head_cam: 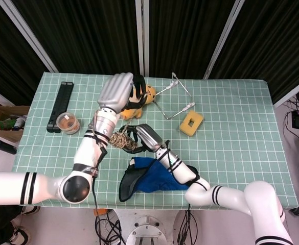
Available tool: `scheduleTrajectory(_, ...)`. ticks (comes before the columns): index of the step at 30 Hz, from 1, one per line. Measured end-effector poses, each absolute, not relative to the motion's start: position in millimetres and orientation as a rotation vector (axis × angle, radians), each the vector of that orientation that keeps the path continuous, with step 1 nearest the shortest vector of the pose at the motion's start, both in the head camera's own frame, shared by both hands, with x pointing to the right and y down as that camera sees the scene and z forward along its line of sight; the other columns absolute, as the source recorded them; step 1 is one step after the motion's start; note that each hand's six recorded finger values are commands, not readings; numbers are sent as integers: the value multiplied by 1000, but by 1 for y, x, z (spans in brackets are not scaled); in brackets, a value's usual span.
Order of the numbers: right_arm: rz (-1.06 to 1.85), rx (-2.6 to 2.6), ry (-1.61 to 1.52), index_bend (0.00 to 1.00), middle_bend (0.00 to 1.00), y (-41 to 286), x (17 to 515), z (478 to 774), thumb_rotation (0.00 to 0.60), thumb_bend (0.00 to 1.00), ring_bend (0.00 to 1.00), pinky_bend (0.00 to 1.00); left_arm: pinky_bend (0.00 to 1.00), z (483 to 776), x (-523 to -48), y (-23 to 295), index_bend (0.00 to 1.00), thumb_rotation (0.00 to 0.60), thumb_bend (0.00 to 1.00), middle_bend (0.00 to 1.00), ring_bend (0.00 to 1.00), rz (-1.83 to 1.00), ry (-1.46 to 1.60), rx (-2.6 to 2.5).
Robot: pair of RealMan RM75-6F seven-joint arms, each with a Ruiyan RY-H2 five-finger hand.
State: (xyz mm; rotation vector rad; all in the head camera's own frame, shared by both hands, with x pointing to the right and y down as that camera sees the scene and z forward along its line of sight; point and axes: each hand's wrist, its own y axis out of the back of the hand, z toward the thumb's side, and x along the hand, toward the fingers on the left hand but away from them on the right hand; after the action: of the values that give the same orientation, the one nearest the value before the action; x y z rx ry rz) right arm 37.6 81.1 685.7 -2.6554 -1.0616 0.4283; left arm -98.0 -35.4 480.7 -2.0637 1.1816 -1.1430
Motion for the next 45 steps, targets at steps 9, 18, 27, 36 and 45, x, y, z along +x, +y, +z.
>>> scheduleTrajectory(9, 286, -2705, -1139, 794, 607, 94, 45, 669, 600, 765, 564, 741, 711, 491, -118, -53, 743, 600, 538, 639, 607, -1215, 1308, -2084)
scheduleTrajectory(18, 146, -2695, -1171, 797, 609, 104, 46, 651, 600, 758, 564, 741, 712, 504, -126, -53, 743, 600, 539, 639, 607, -1317, 1329, -2115)
scheduleTrajectory(27, 53, -2663, -1263, 798, 609, 103, 57, 638, 600, 753, 564, 741, 712, 528, -152, -54, 742, 600, 540, 639, 607, -1474, 1264, -2088)
scheduleTrajectory(36, -15, -2613, -1356, 798, 609, 88, 74, 623, 600, 755, 565, 741, 712, 560, -189, -44, 742, 600, 540, 638, 607, -1606, 1186, -2074)
scheduleTrajectory(45, -9, -2567, -1448, 798, 609, 76, 91, 620, 600, 756, 565, 741, 687, 580, -216, -38, 670, 600, 540, 635, 602, -1642, 1193, -2119)
